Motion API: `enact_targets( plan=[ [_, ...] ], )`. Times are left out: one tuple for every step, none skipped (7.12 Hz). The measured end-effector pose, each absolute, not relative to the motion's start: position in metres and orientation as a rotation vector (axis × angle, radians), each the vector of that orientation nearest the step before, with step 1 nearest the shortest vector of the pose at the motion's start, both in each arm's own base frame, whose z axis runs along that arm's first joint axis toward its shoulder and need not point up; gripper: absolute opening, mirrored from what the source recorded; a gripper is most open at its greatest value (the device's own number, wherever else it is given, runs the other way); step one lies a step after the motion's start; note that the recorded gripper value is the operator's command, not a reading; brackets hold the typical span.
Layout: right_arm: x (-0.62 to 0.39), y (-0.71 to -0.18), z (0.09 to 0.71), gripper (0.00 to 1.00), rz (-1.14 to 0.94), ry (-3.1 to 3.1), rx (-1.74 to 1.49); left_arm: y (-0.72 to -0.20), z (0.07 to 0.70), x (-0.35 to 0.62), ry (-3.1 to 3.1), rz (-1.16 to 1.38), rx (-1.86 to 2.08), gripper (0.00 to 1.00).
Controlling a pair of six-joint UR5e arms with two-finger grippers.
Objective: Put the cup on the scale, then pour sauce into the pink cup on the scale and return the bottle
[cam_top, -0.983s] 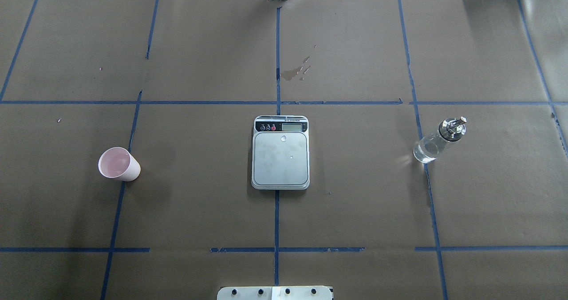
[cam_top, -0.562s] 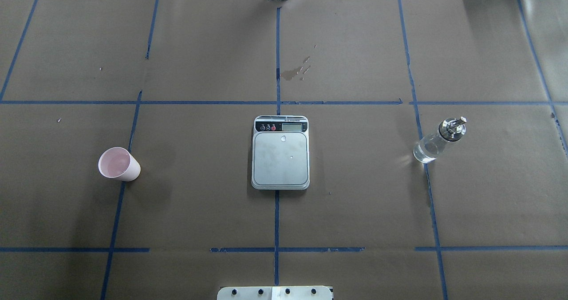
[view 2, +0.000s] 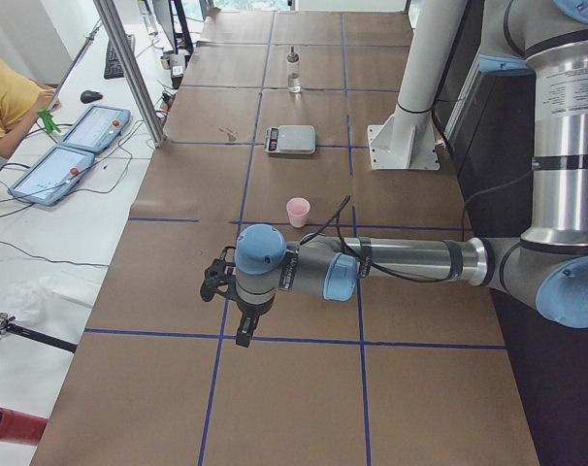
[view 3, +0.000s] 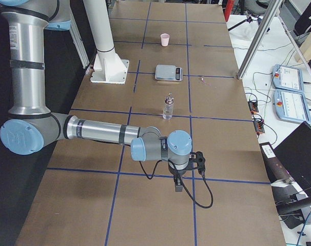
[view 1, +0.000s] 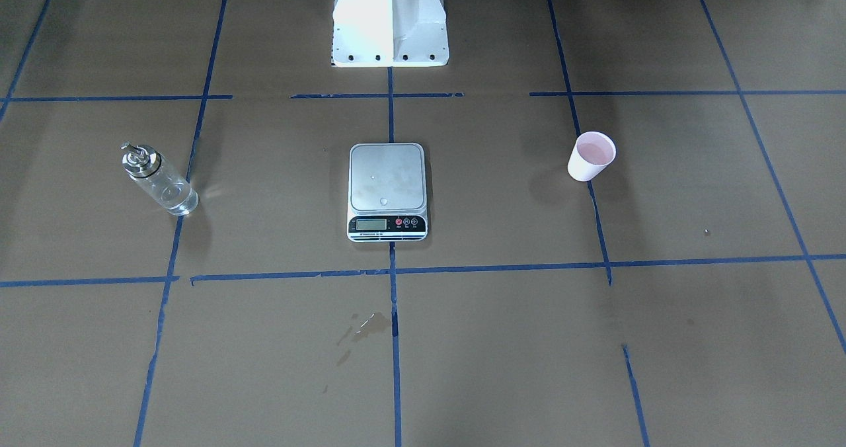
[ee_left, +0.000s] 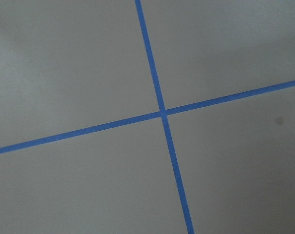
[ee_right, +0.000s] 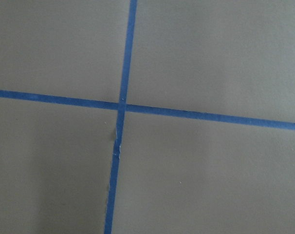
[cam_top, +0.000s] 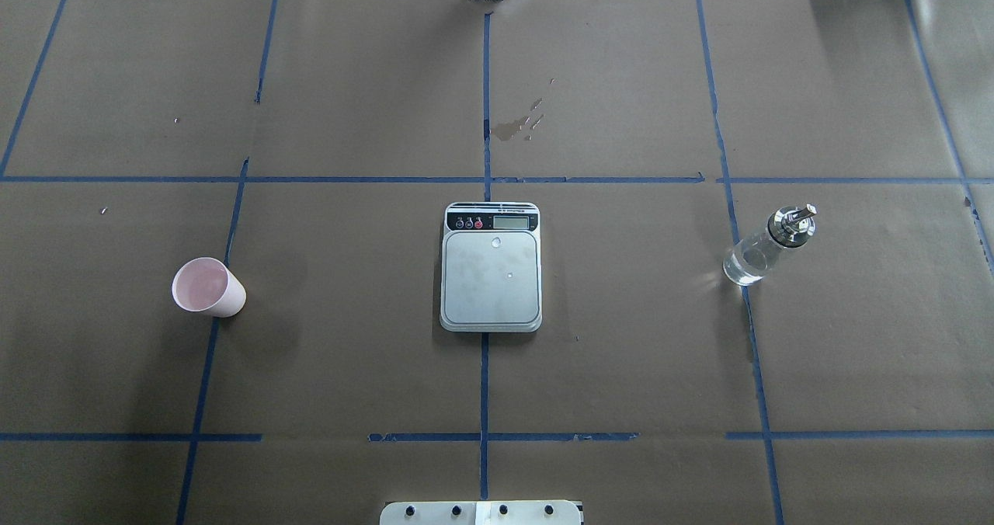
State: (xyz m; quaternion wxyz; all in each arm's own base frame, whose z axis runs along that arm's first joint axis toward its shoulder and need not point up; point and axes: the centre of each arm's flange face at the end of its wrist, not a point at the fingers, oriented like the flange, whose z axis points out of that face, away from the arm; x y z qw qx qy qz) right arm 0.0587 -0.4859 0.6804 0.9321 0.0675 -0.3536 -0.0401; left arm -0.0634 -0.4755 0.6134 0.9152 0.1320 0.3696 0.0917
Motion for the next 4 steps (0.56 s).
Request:
enact_targets(
  plan=[
    [0.049,-0.492,0.67,1.0,-0.127,-0.729,0.209,-0.488,0.588,-0.058,0.757,0.222,0.335,1.0],
    [0.043,-0.498,0.658,1.0,-0.158,-0.731,0.278,-0.502,0.56,-0.054,0.749,0.264,0.425,1.0],
    [0.041,-0.502,0.648,1.0,-0.152,-0.736,0.329,-0.519,0.532,-0.052,0.736,0.315,0.55,1.0],
    [0.04,-0.504,0.641,1.0,-0.108,-0.753,0.345,-0.527,0.518,-0.049,0.738,0.343,0.653,1.0]
  ],
)
